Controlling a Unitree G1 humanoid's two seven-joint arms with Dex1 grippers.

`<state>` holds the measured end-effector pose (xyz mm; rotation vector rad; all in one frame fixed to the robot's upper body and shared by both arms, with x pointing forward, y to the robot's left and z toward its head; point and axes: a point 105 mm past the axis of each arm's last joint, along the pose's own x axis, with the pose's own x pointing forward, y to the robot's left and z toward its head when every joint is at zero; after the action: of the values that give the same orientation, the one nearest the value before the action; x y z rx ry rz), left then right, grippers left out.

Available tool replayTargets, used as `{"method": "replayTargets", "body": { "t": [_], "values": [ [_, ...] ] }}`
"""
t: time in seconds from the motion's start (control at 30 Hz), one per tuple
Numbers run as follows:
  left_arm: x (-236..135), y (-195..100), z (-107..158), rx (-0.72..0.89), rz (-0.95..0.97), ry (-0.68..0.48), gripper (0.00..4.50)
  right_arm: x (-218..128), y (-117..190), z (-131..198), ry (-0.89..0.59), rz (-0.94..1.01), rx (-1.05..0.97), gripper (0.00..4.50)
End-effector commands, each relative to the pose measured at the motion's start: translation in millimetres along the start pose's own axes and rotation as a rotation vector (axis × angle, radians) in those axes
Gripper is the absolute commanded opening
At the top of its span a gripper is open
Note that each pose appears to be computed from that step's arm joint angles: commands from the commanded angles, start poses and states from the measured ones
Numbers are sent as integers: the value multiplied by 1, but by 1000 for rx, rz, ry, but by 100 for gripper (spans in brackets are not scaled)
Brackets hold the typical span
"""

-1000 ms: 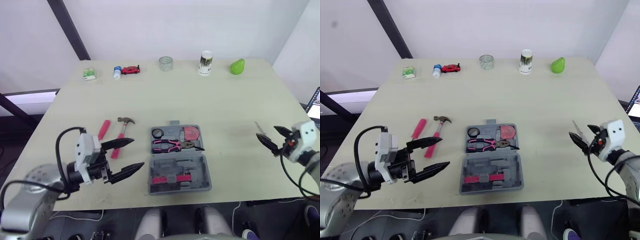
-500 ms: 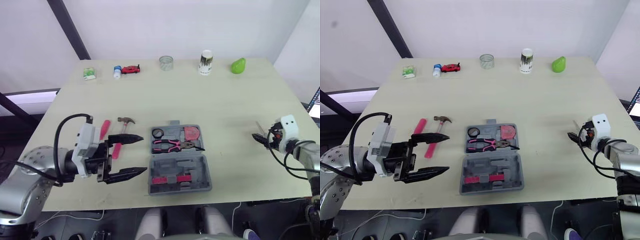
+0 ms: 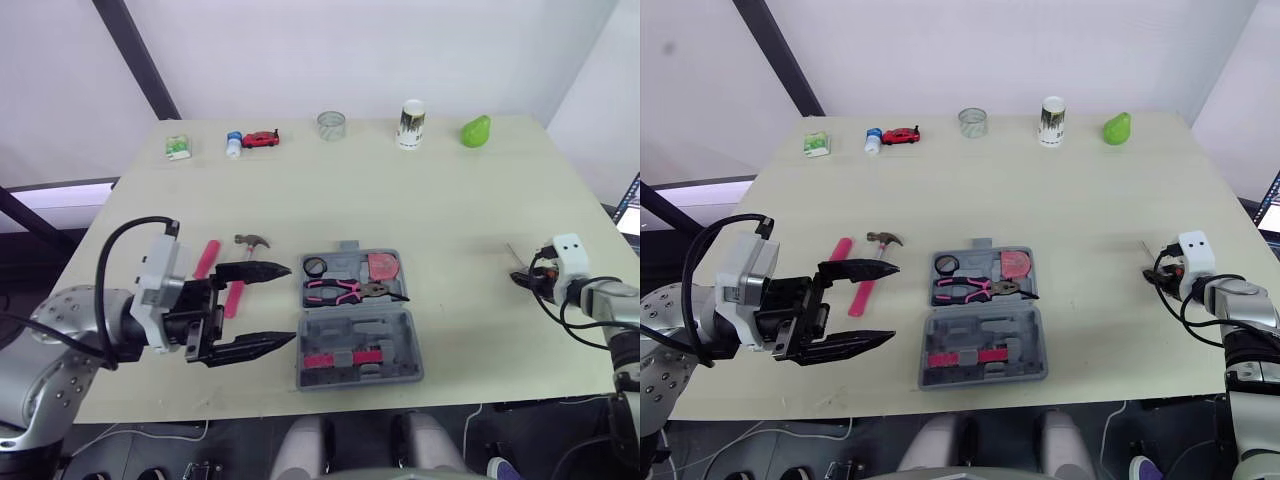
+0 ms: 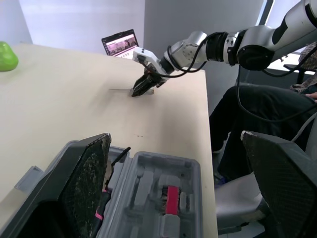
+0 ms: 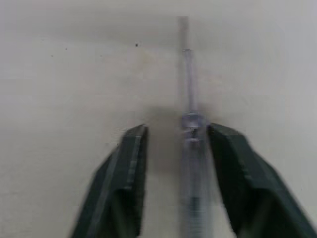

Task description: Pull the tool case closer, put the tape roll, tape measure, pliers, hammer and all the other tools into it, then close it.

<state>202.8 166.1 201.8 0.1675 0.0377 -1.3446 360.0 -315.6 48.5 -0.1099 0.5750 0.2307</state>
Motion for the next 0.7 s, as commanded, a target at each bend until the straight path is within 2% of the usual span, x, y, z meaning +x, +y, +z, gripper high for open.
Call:
{"method": "replayTargets", "body": {
  "t": [0.03, 0.07, 0.13, 0.37, 0.53, 0.7],
  "values": [
    [0, -4, 8, 23, -17, -18, 450, -2, -6, 9, -27, -26, -28, 46],
    [0, -4, 8, 22, -18, -20, 450, -3, -7, 10, -30, -35, -30, 20],
    [0, -3, 8, 24, -22, -21, 450, -3, -9, 11, -45, -51, -21, 0],
    [-4, 2, -2, 54, -44, 12, 450, -11, 5, 17, -76, -8, -32, 0],
    [-7, 1, -4, 64, -62, 13, 450, -29, 48, 10, -82, 39, 19, 0],
    [-7, 4, -6, 65, -70, -2, 450, -48, 117, -7, -45, 48, 85, 0]
  ]
}}
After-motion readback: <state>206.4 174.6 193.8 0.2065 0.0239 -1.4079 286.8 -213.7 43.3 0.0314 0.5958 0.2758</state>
